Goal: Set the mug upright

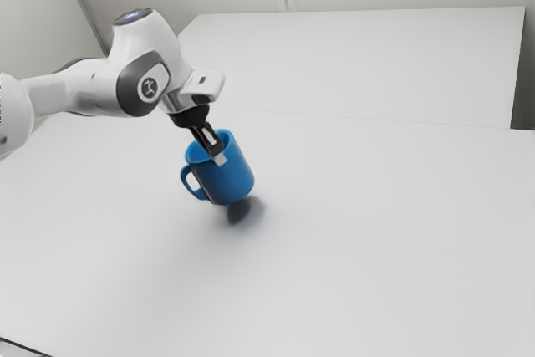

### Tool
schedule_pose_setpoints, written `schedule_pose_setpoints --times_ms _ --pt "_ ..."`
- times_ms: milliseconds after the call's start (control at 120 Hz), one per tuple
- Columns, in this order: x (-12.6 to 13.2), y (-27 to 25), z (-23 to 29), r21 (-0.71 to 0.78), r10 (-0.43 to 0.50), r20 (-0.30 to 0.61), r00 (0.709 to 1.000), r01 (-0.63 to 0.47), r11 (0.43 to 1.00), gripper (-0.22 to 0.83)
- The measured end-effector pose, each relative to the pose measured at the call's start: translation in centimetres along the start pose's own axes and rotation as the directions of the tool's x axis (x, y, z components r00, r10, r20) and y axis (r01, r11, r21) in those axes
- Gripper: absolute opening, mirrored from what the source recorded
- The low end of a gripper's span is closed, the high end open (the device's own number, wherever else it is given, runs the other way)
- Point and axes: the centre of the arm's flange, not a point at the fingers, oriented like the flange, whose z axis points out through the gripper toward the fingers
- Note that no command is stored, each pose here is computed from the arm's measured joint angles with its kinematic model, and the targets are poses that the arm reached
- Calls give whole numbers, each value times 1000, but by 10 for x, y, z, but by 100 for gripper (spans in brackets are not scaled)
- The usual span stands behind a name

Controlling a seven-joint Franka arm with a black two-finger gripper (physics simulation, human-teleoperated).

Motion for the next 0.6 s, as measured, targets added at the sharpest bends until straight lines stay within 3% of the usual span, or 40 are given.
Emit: schedule_pose_setpoints --times_ms 233,600 --pt "-7 -16 9 80 10 39 999 -13 997 -17" --pt "-13 -22 43 48 -51 142 989 45 998 -17"
